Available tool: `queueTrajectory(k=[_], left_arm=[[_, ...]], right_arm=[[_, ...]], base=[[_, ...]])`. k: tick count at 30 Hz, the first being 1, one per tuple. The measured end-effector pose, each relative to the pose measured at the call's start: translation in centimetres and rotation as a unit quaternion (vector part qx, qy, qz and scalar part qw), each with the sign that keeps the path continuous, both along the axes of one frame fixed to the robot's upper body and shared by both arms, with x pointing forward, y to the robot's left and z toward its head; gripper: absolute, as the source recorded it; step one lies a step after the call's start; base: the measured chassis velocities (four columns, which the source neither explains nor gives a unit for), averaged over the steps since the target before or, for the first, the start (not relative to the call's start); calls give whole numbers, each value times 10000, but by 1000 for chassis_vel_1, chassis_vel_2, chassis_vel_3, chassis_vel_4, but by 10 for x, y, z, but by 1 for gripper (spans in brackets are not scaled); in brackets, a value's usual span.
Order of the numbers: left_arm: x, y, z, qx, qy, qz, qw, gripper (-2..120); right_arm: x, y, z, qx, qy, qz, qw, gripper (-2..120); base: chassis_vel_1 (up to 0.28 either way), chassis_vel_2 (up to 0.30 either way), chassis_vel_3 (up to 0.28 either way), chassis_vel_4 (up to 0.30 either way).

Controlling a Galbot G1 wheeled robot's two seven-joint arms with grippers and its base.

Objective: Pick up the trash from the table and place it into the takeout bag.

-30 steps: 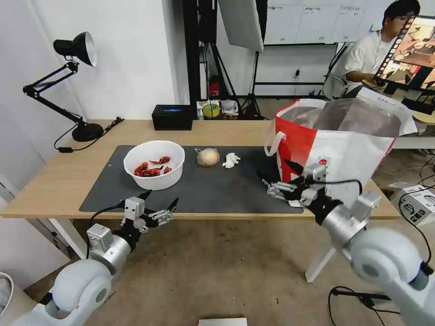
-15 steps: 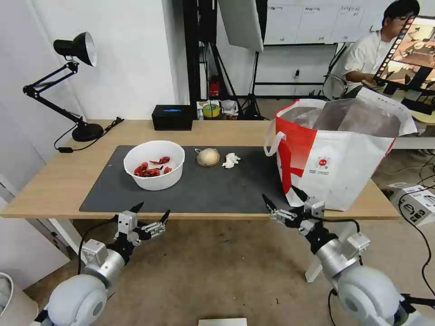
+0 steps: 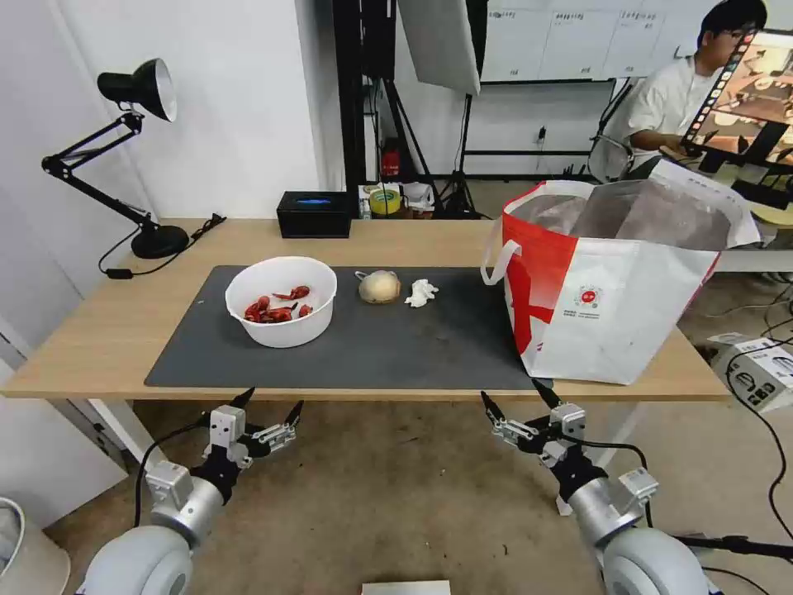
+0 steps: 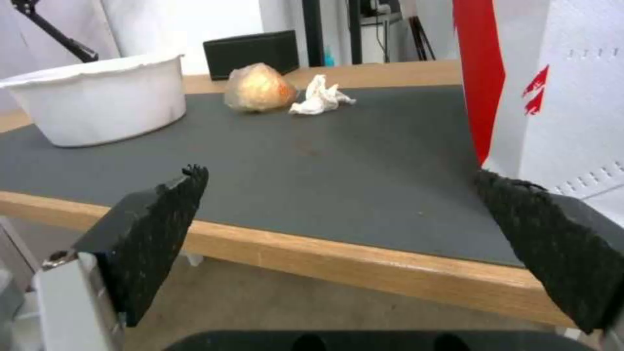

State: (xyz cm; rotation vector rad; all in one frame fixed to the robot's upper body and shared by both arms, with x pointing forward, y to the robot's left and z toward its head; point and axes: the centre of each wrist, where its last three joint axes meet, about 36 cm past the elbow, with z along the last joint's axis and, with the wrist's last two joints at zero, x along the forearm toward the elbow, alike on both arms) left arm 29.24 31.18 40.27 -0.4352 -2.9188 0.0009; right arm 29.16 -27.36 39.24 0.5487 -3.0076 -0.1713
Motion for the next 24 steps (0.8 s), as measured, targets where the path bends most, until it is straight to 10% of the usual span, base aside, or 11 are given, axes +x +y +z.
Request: queueTrajectory(k=[24], left_arm=[[-2, 0, -1, -12, -12, 34, 10000, 100]], right_arm=[[-2, 8, -7, 81, 71, 28, 9999, 100]], base=[[0, 0, 0, 0]])
